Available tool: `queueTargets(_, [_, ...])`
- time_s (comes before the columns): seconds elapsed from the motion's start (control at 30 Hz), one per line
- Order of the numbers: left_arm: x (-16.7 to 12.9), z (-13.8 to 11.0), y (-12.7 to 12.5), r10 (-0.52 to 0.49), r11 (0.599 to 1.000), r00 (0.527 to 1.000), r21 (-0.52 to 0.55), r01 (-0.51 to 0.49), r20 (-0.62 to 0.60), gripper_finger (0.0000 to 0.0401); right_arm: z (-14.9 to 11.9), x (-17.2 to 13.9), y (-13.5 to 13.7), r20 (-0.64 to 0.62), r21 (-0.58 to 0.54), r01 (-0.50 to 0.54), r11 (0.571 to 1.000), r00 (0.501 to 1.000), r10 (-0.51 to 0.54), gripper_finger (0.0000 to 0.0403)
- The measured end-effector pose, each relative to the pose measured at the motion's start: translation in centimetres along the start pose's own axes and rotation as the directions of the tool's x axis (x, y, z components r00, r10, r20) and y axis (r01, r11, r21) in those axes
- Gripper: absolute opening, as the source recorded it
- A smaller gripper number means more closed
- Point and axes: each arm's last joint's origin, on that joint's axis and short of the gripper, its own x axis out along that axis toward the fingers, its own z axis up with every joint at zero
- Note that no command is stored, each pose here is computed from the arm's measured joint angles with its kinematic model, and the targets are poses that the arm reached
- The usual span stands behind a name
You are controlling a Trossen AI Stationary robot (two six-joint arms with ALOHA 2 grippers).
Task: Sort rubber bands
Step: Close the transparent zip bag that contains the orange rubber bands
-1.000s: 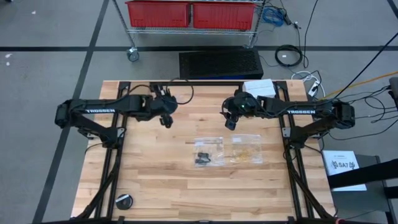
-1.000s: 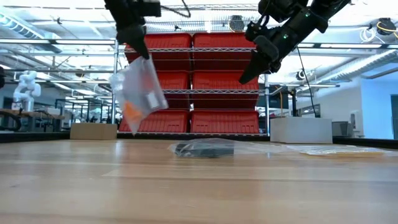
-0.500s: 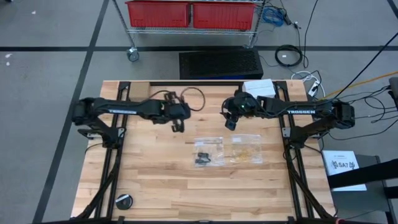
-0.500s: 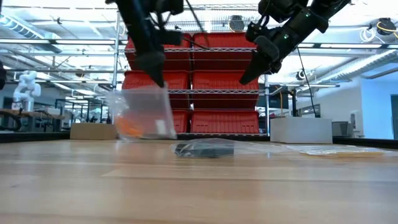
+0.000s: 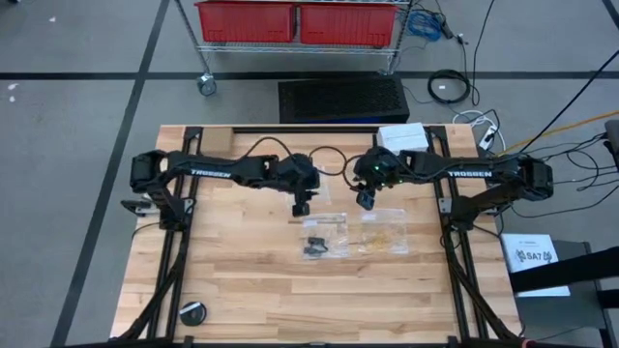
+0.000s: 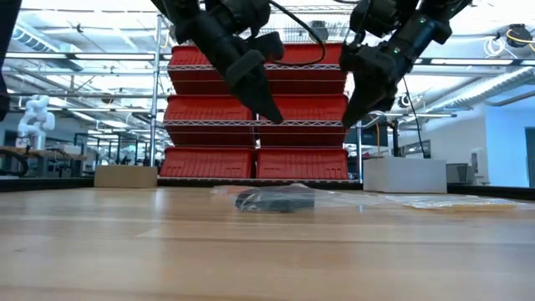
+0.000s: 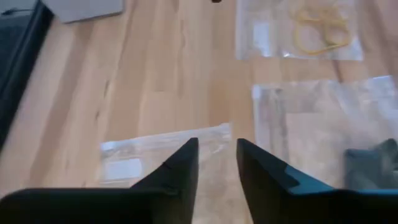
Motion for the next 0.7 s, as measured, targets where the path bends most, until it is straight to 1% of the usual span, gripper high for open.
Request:
queueTargets(0.1, [-0.1,-0.2,0.9,0.011,1.0,1.0,-0.018,-0.011,0.0,0.0147,0.1,0.1,0.2,0.011,0.116,-0.04,0.992,0.999,0.039,0.0146])
queueTargets(0.17, [-0.4,-0.3,1.7,0.004,0.999,1.0,-0.035,-0.004,0.006,0.0153,0.3,0.5,0.5,0.018,0.198,-0.053,0.979,0.999,0.051,0.0146])
queueTargets(0.23, [-0.7,-0.4,2.7,-0.051,0.997,0.997,-0.051,0.054,0.055,0.0152,0.3,1.4,0.9,0.023,0.237,-0.052,0.97,0.999,0.048,0.0146])
queueTargets(0.27, [-0.7,-0.6,3.2,-0.098,0.993,0.991,-0.057,0.103,0.096,0.015,0.4,2.1,1.0,0.022,0.246,-0.05,0.968,0.999,0.046,0.0146])
queueTargets(0.33, [-0.6,-1.4,4.2,-0.215,0.969,0.963,-0.086,0.231,0.162,0.0143,0.6,3.5,1.0,0.038,0.268,-0.038,0.963,0.999,0.028,0.0146])
queueTargets(0.4, [-0.4,-2.5,5.2,-0.324,0.928,0.92,-0.115,0.355,0.22,0.0137,0.7,5.1,0.8,0.05,0.303,-0.003,0.953,0.999,-0.013,0.0146])
queueTargets(0.47, [-0.4,-3.4,6.0,-0.387,0.889,0.88,-0.142,0.435,0.277,0.0133,0.8,6.6,0.4,0.066,0.317,0.016,0.948,0.997,-0.039,0.0146])
queueTargets(0.53, [-0.3,-4.2,6.4,-0.428,0.857,0.844,-0.153,0.493,0.324,0.0132,0.9,7.9,0.0,0.089,0.351,0.026,0.936,0.994,-0.061,0.0146])
queueTargets(0.6, [-0.2,-5.0,6.7,-0.454,0.833,0.821,-0.162,0.529,0.347,0.0132,0.8,9.2,-0.7,0.097,0.399,0.037,0.916,0.992,-0.082,0.0146])
queueTargets(0.7, [-0.1,-5.8,7.1,-0.438,0.84,0.81,-0.144,0.524,0.389,0.0132,0.7,10.9,-1.4,0.11,0.453,0.047,0.89,0.988,-0.108,0.0146])
